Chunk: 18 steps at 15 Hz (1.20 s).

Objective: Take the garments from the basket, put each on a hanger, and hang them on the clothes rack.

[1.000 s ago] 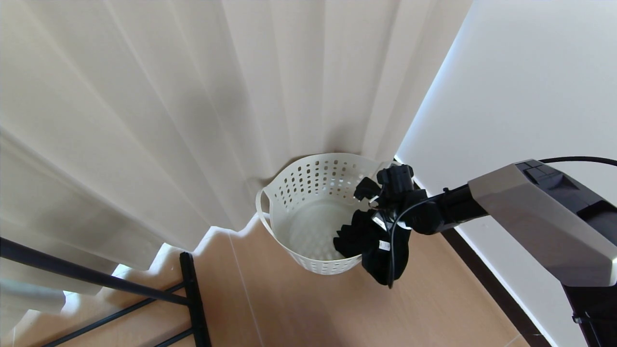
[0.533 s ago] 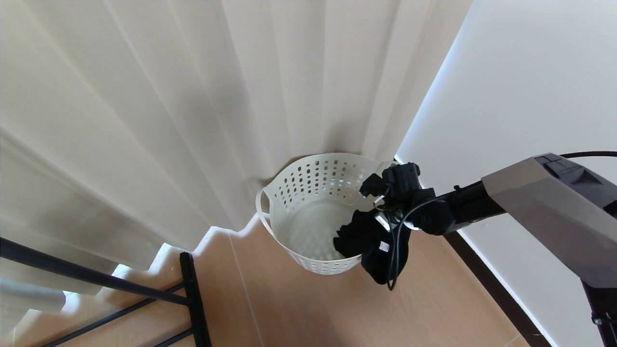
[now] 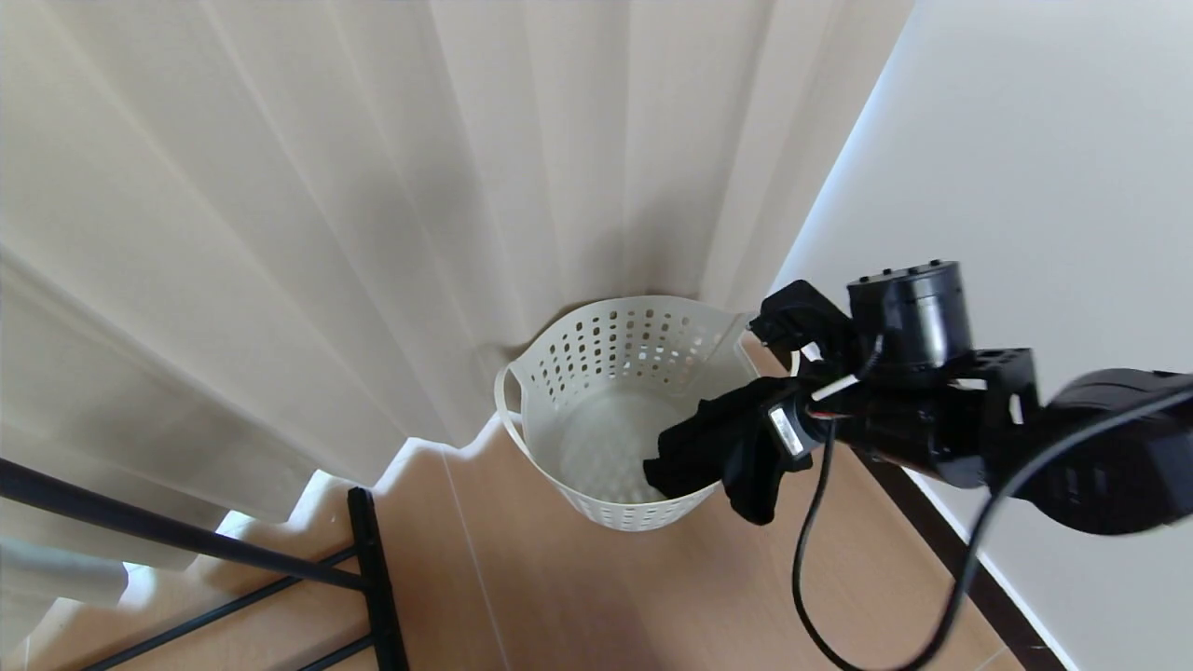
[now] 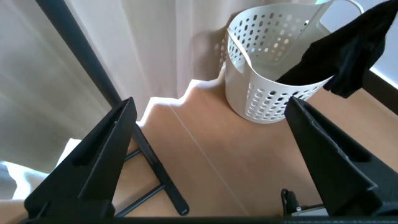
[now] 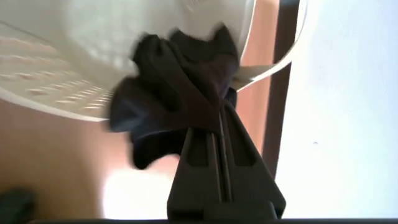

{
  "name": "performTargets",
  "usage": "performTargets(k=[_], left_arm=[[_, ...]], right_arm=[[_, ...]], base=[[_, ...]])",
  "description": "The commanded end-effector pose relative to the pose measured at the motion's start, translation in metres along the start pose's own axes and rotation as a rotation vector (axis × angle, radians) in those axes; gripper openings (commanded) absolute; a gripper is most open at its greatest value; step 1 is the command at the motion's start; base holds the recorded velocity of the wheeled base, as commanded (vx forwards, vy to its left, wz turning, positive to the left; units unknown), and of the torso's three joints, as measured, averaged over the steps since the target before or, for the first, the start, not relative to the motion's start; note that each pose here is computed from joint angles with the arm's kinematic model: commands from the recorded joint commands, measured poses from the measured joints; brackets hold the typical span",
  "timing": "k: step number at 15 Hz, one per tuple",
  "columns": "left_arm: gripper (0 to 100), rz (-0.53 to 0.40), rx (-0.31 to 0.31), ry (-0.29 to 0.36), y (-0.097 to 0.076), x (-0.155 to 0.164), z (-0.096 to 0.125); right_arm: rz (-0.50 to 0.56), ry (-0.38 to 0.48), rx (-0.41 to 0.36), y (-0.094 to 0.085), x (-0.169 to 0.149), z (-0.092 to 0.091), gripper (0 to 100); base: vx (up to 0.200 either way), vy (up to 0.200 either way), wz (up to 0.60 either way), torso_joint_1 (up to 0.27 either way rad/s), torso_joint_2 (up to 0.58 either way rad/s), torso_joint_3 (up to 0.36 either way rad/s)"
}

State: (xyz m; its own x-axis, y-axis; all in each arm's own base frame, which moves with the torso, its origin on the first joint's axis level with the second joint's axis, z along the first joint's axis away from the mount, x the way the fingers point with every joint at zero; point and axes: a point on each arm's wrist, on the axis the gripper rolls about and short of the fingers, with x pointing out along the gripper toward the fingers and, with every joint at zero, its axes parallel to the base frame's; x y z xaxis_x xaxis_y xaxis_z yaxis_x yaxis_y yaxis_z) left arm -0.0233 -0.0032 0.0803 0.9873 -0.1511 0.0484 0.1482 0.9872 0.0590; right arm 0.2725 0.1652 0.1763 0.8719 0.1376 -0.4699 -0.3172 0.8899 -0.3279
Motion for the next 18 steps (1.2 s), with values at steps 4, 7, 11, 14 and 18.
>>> performTargets(k=[4,7,11,14,18], left_arm=[[100,-0.006,0.003,0.003,0.000,0.000,0.000],[100,-0.010,0.001,0.004,0.000,0.000,0.000],[100,-0.010,0.001,0.004,0.000,0.000,0.000],[100,-0.010,0.001,0.004,0.000,0.000,0.000],[100,-0.010,0.001,0.002,0.000,0.000,0.000]], right_arm=[[0.166,-0.219,0.058,0.008,-0.118,-0.021,0],[0.159,-0.230,0.064,0.010,-0.113,-0.024,0],[0.158,-0.250,0.077,0.010,-0.113,-0.022,0],[0.129,-0.275,0.110,0.002,-0.104,-0.025,0],[0.114,-0.271,0.107,0.000,-0.104,-0.030,0]], base=[[0.000,0.000,0.00,0.000,0.00,0.000],[0.000,0.000,0.00,0.000,0.00,0.000],[0.000,0.000,0.00,-0.001,0.00,0.140],[0.000,0.000,0.00,0.001,0.00,0.196],[0.000,0.000,0.00,0.012,-0.09,0.111]])
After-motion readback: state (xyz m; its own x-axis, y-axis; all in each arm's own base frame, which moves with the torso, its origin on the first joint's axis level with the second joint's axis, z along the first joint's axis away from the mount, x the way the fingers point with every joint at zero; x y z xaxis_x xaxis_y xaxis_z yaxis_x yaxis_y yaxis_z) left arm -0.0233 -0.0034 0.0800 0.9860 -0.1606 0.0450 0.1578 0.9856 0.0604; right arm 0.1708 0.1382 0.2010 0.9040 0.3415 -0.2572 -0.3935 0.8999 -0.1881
